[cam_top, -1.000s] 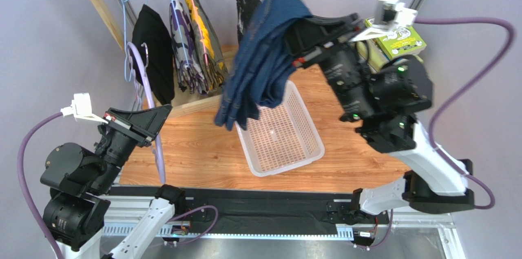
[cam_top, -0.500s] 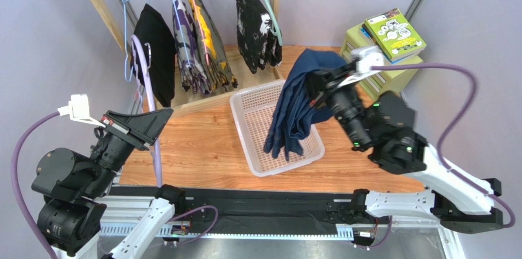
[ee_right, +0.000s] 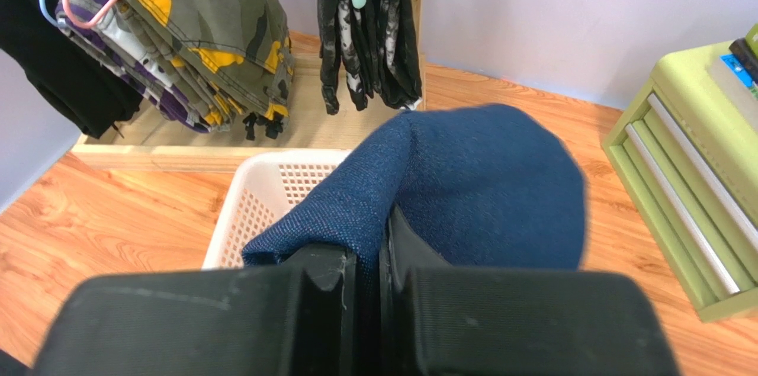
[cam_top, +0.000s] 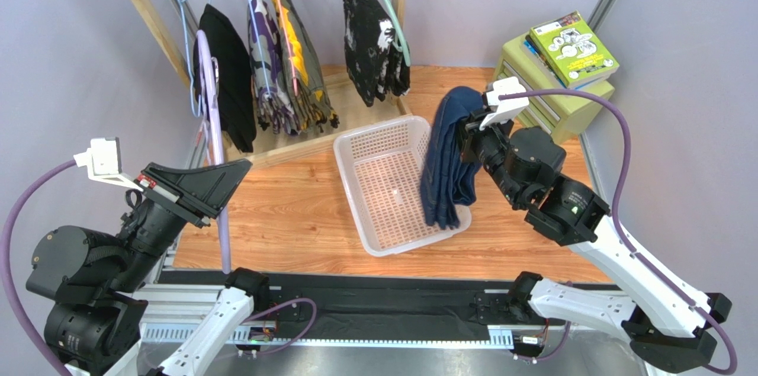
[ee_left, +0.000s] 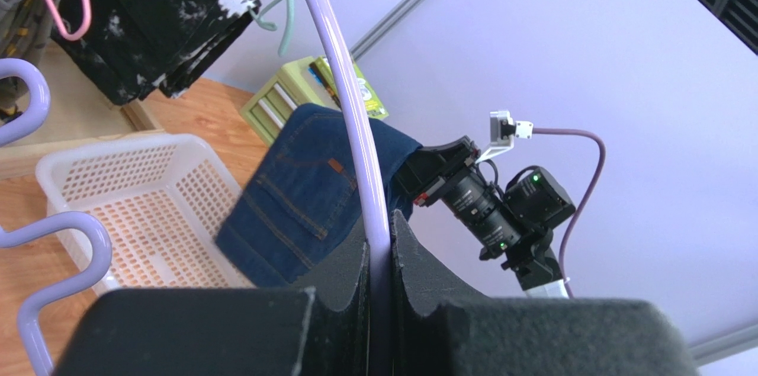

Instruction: Remove the trousers from the hanger

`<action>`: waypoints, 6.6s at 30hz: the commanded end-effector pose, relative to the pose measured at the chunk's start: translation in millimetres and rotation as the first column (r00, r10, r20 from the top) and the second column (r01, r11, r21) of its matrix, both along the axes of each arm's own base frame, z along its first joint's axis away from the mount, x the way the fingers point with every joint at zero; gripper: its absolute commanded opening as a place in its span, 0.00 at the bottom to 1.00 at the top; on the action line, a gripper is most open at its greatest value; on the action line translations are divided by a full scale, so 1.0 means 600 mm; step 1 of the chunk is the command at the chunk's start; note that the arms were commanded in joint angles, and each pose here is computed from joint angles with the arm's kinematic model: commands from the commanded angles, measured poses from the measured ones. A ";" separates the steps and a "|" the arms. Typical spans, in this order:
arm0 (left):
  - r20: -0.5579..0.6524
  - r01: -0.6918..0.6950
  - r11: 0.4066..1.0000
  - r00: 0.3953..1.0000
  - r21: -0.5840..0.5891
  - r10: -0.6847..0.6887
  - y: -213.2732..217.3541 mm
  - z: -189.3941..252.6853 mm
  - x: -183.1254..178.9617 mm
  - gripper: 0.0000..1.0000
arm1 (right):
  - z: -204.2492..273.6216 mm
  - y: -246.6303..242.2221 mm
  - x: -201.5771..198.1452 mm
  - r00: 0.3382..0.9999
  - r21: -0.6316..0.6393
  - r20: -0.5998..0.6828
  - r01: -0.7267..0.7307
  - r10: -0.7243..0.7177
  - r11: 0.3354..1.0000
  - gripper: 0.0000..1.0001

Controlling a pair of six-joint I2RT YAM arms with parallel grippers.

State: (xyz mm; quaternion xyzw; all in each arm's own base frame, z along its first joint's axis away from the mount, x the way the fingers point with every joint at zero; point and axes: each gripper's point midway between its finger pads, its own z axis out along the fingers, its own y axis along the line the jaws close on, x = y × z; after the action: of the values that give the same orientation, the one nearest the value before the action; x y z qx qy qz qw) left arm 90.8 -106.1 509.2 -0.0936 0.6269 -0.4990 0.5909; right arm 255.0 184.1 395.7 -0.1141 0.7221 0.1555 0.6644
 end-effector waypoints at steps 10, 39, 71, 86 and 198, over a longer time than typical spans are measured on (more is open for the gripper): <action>0.100 0.054 0.998 0.993 0.013 -0.055 -0.015 0.042 -0.007 0.00 | -0.093 0.148 0.027 0.961 0.020 -0.142 -0.238 0.238 0.971 0.00; 0.122 0.116 0.993 0.986 -0.002 -0.115 -0.029 0.074 -0.015 0.00 | -0.248 0.195 -0.032 0.797 0.003 -0.543 -0.311 0.263 0.950 0.82; 0.120 -0.245 0.967 0.960 -0.067 0.252 0.053 0.073 0.073 0.00 | 0.193 0.485 -0.305 0.623 0.258 0.091 -0.768 0.777 0.586 0.74; 0.201 -0.235 0.971 0.953 0.029 0.225 0.046 0.073 0.064 0.00 | 0.166 0.569 -0.344 0.509 0.304 -0.007 -0.819 0.861 0.487 0.58; 0.323 -0.037 0.960 0.945 0.277 -0.056 -0.011 -0.012 -0.002 0.86 | 0.197 0.455 0.101 0.349 0.642 0.012 -0.721 0.937 0.260 0.00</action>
State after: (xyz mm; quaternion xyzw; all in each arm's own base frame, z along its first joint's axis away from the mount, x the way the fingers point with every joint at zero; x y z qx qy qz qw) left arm 67.5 -108.5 507.2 0.0842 0.5700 -0.4263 0.6974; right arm 319.5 466.6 453.2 -0.2386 0.6527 0.6778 0.2401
